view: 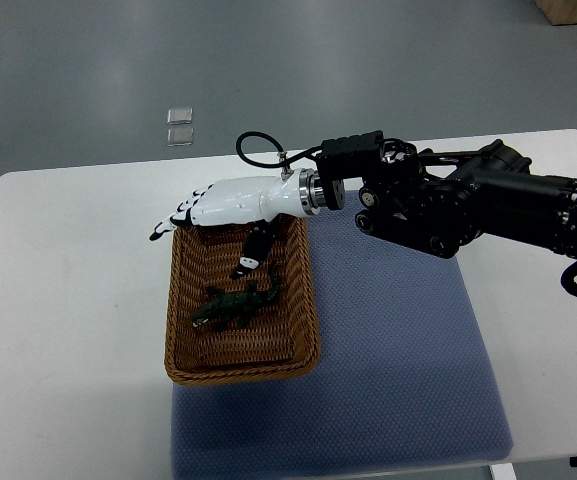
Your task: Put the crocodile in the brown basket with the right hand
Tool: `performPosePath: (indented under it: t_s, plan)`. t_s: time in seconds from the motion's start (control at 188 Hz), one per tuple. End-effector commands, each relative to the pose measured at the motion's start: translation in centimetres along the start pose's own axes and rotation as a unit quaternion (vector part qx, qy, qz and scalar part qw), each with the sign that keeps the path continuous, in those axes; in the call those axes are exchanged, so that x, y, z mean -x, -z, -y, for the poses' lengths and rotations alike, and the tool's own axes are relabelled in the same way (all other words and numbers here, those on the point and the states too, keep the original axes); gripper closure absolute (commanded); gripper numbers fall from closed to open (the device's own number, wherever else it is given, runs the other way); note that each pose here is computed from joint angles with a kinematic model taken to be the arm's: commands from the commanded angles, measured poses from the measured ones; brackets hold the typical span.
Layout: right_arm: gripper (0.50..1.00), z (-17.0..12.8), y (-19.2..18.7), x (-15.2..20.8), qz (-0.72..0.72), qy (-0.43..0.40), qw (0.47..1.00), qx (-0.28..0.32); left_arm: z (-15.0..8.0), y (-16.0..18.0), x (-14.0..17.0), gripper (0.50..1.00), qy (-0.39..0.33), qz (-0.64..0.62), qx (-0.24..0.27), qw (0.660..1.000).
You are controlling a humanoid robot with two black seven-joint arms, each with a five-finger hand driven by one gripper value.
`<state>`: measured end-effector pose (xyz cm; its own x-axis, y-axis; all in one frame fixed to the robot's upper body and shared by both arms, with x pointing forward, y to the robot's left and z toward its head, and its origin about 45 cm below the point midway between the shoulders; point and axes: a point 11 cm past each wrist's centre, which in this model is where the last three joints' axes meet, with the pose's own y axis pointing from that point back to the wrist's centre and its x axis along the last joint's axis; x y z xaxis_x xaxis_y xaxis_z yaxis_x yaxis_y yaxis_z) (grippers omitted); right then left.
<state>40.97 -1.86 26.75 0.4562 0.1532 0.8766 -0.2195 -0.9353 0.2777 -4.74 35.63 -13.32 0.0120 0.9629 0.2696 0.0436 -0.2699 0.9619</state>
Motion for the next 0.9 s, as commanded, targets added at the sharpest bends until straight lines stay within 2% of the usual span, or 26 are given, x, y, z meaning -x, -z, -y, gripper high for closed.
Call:
performPosePath:
  t_s: [0.0,0.17,0.388,0.717,0.892]
  plan:
    - [0.585,-1.7,-1.0,-1.7,0.069,-0.03,0.997,0.008,0.0,0.0,0.0,0.5,0.0,0.0,0.0,1.0]
    - [0.585,-4.6,-2.4,-3.9,0.201,-0.097,0.975,-0.004,0.0,0.0,0.0,0.5,0.0,0.0,0.0,1.0]
    - [0.583,-9.0,-6.3,-4.2,0.372,-0.184,0.909,0.043,0.0,0.0,0.0,0.5,0.0,0.0,0.0,1.0]
    - [0.583,-16.2,-11.5,0.0,0.542,-0.263,0.793,0.092,0.0,0.0,0.0,0.5,0.0,0.0,0.0,1.0]
    - [0.583,-18.8,-13.9,2.9,0.638,-0.308,0.696,0.115,0.0,0.0,0.0,0.5,0.0,0.0,0.0,1.0]
